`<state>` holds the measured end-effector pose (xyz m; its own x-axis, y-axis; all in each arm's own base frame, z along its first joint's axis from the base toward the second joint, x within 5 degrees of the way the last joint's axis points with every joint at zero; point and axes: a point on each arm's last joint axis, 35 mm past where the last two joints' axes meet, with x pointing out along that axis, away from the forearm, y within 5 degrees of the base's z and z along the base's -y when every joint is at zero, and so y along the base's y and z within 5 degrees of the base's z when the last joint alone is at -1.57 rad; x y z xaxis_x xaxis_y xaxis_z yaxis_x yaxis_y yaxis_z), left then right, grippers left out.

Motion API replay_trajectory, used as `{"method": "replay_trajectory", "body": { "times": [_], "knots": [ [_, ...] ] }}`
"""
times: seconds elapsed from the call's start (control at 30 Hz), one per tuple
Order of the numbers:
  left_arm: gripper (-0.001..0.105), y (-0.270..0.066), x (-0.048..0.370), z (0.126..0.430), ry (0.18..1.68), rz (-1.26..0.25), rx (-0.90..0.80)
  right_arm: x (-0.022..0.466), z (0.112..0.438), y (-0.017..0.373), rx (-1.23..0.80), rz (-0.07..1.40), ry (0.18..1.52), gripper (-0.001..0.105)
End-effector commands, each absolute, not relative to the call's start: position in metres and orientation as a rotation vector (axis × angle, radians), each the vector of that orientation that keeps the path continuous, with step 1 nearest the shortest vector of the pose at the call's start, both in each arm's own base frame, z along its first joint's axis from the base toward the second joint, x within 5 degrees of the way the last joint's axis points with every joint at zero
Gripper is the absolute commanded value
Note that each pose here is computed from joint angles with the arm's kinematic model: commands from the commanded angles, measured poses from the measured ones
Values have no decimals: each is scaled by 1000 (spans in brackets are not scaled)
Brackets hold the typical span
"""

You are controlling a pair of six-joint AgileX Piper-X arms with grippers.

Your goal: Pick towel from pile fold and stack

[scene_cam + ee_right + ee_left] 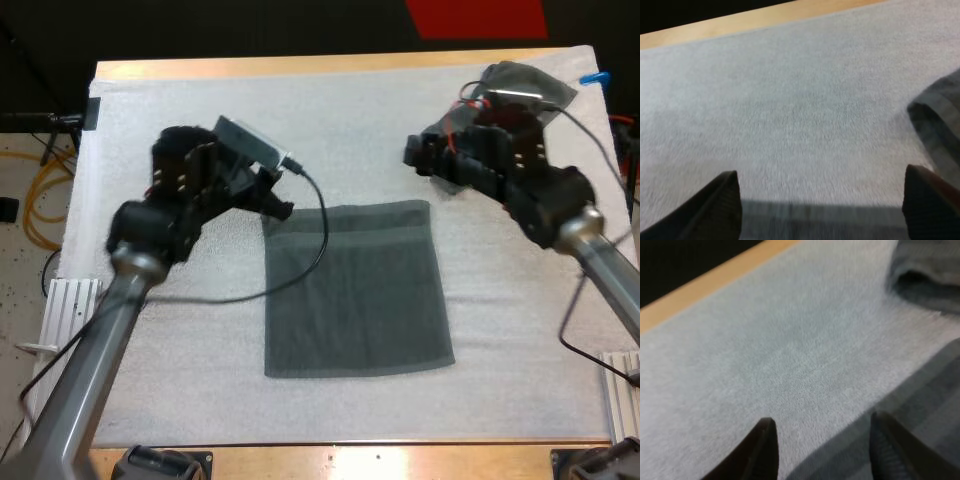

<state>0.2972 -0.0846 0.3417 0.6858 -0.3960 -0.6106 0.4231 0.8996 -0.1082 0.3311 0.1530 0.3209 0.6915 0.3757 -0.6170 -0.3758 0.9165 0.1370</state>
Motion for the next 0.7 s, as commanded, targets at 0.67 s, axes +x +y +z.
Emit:
{"method": "replay_trajectory", "body": {
  "times": [0.67],
  "knots": [
    [61,-40,127,396,918,-338,-164,184,346,85,-60,368,996,66]
  ]
}}
